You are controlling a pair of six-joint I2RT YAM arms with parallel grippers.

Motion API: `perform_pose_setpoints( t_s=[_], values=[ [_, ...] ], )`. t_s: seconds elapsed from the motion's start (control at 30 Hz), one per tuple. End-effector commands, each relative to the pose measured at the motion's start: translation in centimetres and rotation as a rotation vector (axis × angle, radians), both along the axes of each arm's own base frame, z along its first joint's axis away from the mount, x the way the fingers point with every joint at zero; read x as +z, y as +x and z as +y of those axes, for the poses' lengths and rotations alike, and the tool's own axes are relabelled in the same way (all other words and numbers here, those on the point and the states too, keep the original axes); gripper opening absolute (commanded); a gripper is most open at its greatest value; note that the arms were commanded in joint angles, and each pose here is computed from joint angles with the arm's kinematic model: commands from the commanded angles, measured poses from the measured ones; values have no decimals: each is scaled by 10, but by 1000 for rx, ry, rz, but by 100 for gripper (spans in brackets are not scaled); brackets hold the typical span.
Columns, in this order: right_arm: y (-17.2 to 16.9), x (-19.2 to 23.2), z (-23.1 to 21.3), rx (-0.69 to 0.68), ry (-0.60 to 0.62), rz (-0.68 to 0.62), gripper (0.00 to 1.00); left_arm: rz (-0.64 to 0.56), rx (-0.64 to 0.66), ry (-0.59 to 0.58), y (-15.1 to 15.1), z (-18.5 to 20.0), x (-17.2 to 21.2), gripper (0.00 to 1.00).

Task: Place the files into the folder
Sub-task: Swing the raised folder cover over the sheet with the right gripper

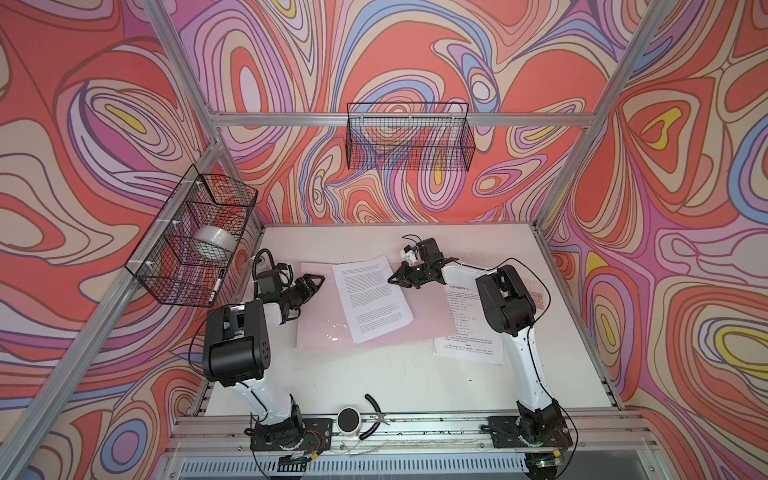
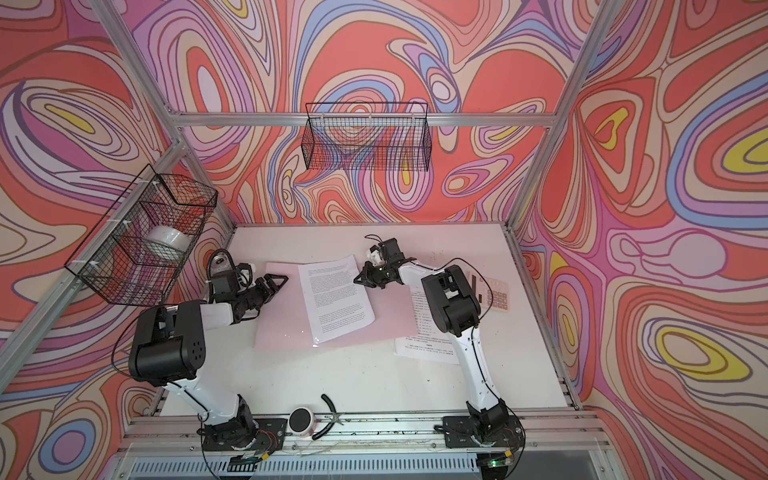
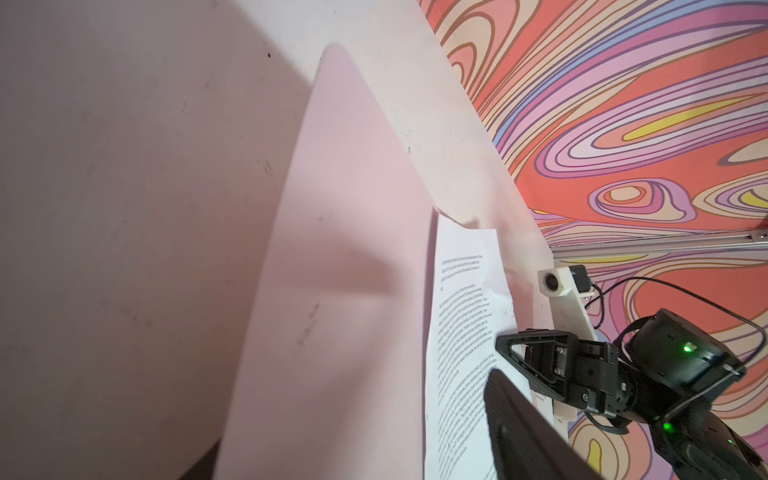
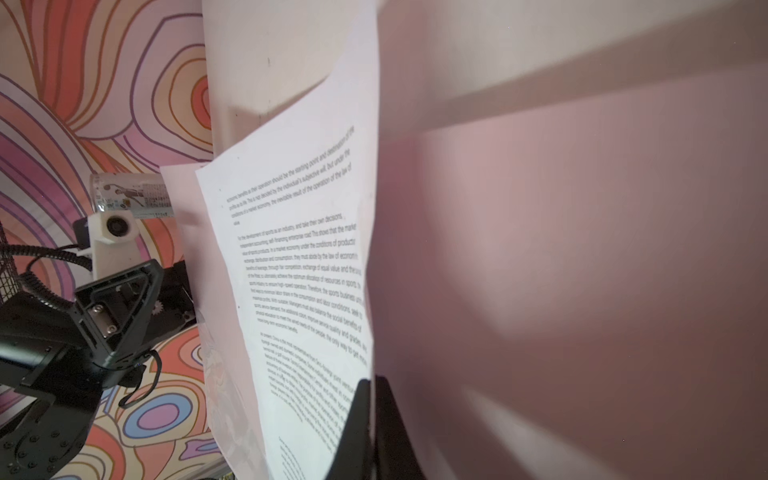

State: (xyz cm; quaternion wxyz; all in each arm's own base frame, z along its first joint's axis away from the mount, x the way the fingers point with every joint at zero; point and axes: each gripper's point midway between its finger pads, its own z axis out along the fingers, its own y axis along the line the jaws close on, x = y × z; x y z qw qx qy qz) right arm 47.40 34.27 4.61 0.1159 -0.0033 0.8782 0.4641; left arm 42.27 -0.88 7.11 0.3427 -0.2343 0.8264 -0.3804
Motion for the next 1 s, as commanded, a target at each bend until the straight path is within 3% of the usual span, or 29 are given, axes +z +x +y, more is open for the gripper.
perform_pose_setpoints(
  t_s=[0.0,0.43,0.97],
  values=[
    [19,35,-4,-80,16,-89,0,-21,-3,-5,4,2,1,72],
    [28,32,-22,-242,-13,-83,0,-17,9,-3,3,3,0,72],
    [-7,20,-35,-498,-161,-105,0,-9,25,-12,3,5,-3,72]
  ],
)
